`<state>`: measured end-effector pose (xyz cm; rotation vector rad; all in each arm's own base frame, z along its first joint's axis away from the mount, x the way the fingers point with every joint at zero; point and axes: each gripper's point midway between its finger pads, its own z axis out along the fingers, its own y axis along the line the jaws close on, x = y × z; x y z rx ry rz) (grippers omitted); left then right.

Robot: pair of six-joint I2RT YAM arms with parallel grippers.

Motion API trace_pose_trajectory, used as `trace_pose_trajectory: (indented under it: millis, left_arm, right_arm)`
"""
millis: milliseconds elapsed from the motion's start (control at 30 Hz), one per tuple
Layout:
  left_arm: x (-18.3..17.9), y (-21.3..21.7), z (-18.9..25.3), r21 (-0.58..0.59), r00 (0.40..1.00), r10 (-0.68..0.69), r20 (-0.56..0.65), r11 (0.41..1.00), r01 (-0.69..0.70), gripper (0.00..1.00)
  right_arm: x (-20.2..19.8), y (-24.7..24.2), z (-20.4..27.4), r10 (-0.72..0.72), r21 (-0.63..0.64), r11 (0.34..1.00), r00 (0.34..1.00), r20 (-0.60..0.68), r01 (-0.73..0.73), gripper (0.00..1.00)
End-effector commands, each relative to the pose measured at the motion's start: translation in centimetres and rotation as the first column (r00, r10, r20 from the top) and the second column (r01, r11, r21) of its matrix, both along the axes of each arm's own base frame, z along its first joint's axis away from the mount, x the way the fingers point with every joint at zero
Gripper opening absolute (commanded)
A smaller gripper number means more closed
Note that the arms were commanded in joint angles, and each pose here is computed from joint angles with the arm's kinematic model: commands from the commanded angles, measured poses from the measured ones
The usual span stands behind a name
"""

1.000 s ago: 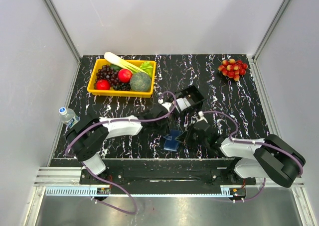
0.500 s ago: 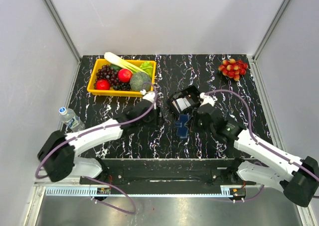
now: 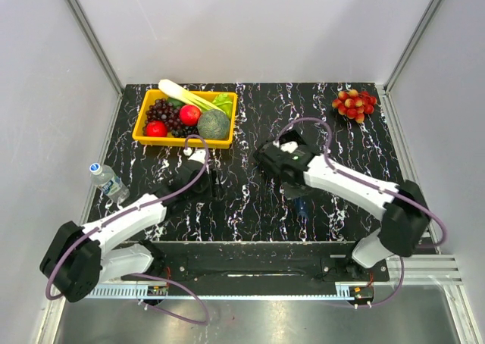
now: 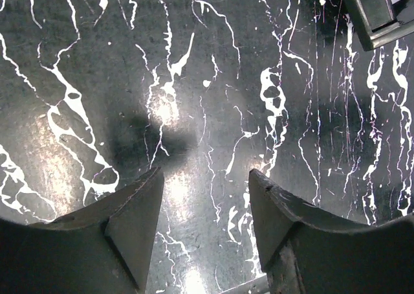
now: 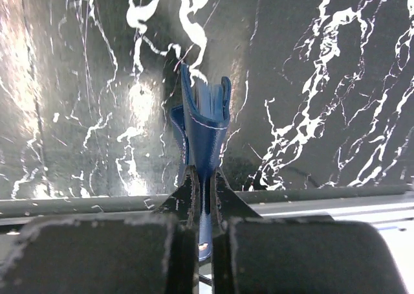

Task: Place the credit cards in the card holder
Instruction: Turn over the card holder at the center of the board.

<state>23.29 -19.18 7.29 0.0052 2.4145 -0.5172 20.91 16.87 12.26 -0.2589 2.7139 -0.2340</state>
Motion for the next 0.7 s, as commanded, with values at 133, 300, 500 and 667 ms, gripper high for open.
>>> trace_pose_trajectory:
  millis: [133, 300, 500, 667]
  left_arm:
    - [0.5, 1.1, 1.6, -0.091, 0.999, 0.022, 0.05, 0.996, -0.017, 0.59]
    - [0.3, 2.6, 1.4, -0.1, 0.998, 0.051, 0.04, 0.994, -0.046, 0.6]
    - [0.1, 4.6, 0.8, -0.112, 0.993, 0.111, 0.029, 0.988, -0.107, 0.61]
    - [-0.3, 5.2, 0.4, -0.125, 0.992, 0.128, 0.01, 0.984, -0.126, 0.62]
  right_arm:
    - [-0.7, 4.0, -2.5, 0.112, -0.151, 0.981, 0.991, -0.075, -0.123, 0.0]
    - [-1.0, 9.2, -4.9, 0.171, -0.098, 0.979, 0.98, -0.097, -0.18, 0.07]
    - [-1.8, 14.0, -6.6, 0.221, -0.02, 0.974, 0.968, -0.116, -0.225, 0.22]
    - [-2.5, 16.5, -7.4, 0.245, 0.09, 0.968, 0.96, -0.132, -0.235, 0.4]
